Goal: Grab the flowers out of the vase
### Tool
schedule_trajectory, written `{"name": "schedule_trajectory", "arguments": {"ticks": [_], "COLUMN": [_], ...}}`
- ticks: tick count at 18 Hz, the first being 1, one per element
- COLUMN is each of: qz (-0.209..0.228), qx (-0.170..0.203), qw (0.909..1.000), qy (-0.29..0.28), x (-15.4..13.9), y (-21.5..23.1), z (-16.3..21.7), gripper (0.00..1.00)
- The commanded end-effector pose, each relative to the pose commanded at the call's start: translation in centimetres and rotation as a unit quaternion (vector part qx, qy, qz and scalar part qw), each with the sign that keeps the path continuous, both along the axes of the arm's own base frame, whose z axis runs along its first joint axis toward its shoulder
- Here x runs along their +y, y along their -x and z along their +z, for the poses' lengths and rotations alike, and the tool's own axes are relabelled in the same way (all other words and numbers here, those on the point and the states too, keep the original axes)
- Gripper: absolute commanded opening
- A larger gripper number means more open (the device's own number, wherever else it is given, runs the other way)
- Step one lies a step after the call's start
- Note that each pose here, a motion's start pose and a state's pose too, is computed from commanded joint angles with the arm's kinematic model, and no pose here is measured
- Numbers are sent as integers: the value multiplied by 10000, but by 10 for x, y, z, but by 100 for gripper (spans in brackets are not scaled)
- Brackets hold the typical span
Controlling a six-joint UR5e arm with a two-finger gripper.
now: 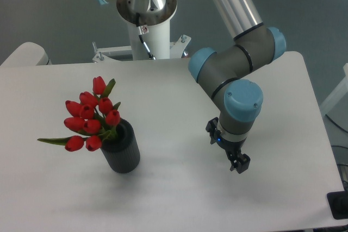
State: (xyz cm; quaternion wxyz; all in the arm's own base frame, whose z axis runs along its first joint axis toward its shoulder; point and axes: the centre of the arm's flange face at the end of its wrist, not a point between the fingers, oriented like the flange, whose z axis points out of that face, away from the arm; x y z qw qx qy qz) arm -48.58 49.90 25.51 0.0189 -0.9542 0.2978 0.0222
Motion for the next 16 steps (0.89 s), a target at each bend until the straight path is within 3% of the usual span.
{"name": "schedule_trajectory", "arguments": {"ticks": [16], "qz": [51], "qx": [-34], "qw": [10000], "qy": [-34], "x": [-1], "y": [2], "z": [0], "gripper": [100]}}
